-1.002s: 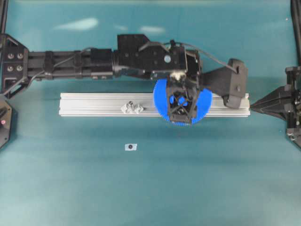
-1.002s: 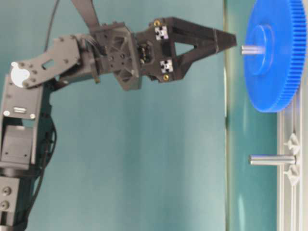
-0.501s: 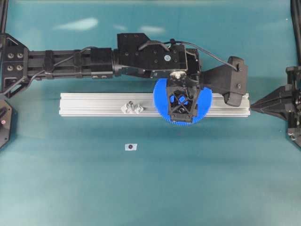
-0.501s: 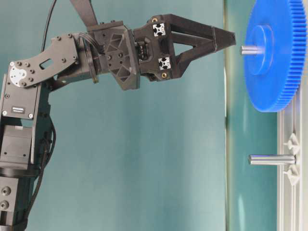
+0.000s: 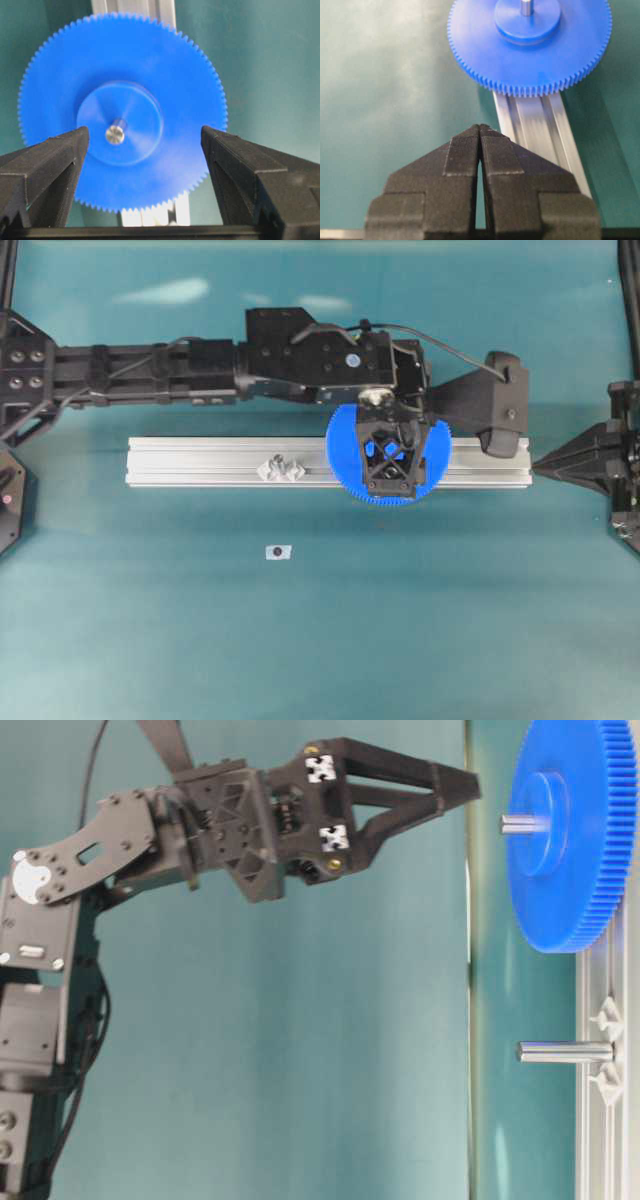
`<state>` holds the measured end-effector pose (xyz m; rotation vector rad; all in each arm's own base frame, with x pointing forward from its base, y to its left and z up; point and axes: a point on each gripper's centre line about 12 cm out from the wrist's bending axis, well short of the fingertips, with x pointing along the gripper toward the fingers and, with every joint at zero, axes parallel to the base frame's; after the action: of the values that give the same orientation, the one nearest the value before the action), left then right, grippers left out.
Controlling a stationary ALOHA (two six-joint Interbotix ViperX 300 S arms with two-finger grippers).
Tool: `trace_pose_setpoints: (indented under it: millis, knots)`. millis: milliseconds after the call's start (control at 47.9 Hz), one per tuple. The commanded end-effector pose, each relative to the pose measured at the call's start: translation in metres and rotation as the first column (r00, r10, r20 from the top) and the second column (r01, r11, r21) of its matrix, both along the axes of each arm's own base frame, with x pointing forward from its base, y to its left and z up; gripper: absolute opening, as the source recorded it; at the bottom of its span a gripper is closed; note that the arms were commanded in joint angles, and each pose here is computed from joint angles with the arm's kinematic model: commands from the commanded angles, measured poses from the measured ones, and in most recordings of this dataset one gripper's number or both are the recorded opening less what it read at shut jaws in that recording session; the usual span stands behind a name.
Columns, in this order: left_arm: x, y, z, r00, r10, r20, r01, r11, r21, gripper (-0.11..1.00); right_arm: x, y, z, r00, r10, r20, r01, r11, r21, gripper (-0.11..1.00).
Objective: Insert the large gear onto the shaft.
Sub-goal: 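Push the blue gear down onto the right shaft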
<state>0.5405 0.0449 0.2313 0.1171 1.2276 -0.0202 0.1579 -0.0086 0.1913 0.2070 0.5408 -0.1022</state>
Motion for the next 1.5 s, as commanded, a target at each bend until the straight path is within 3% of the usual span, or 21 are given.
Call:
trace_pose_setpoints:
  millis: [0, 1482]
  knots:
    - [-0.009, 0.000, 0.037, 0.997, 0.010, 0.072, -0.010, 1.000, 0.004, 0.86, 0.002, 0.000, 0.003, 1.000, -0.006, 0.008, 0.006, 1.000, 0.007, 0.05]
    - [-0.023, -0.005, 0.070, 0.990, 0.036, 0.136, -0.035, 0.999, -0.008, 0.85, 0.001, 0.000, 0.003, 1.000, -0.006, 0.011, 0.006, 1.000, 0.007, 0.05]
